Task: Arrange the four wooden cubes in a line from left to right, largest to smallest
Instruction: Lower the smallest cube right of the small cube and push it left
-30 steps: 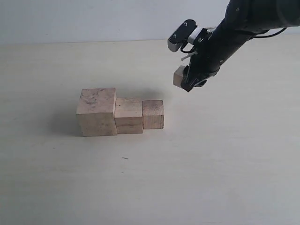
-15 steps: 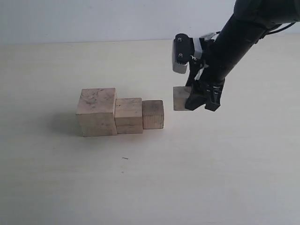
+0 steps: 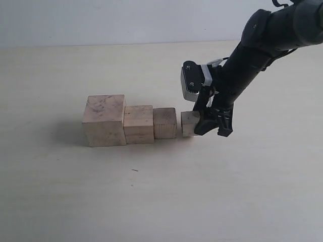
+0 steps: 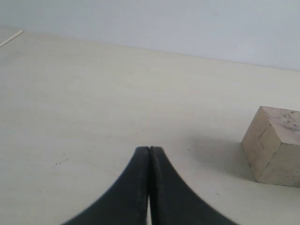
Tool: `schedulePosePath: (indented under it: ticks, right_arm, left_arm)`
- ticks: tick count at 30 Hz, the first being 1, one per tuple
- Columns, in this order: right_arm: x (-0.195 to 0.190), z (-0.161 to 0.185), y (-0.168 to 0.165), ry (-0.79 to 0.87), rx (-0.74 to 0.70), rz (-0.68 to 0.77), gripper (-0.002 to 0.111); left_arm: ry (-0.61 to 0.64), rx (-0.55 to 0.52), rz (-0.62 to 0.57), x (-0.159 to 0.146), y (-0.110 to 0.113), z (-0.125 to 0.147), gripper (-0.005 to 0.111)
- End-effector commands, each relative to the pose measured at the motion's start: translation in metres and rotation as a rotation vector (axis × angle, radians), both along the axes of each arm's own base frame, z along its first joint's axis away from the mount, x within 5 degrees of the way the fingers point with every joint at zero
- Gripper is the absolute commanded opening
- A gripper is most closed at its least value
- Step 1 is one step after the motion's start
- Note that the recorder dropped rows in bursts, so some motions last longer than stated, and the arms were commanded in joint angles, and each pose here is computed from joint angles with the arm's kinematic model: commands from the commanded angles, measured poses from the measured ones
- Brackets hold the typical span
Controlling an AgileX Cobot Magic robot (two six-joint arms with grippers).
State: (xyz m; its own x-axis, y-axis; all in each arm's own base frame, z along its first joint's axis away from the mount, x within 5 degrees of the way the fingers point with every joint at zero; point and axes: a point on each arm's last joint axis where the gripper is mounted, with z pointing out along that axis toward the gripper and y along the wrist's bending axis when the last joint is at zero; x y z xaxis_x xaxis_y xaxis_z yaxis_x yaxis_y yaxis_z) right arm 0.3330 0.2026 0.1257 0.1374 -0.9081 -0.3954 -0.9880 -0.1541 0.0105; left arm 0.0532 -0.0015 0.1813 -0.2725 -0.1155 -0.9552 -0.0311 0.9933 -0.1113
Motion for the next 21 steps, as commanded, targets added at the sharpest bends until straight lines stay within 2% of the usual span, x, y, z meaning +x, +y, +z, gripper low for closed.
schedulePosePath:
  ticks: [1, 9, 17, 21]
  right_arm:
    - [0.0032, -0.0096, 0.0002, -0.005, 0.007, -0.013, 0.000]
    - [0.0080, -0.0110, 0.0030, -0.036, 0.035, -0.059, 0.000]
    - [0.0043, -0.0090, 0.0067, -0.025, 0.085, 0.014, 0.000]
    - [0.0042, -0.0092, 0.0076, -0.017, 0.095, 0.004, 0.000]
  left_arm:
    - [-0.006, -0.005, -0.006, 0.0000, -0.0004, -0.0005, 0.000]
    - [-0.006, -0.005, -0.006, 0.0000, -0.0004, -0.0005, 0.000]
    - [-0.006, -0.005, -0.006, 0.0000, -0.0004, -0.0005, 0.000]
    - [-0.006, -0.005, -0.006, 0.0000, -0.0004, -0.0005, 0.000]
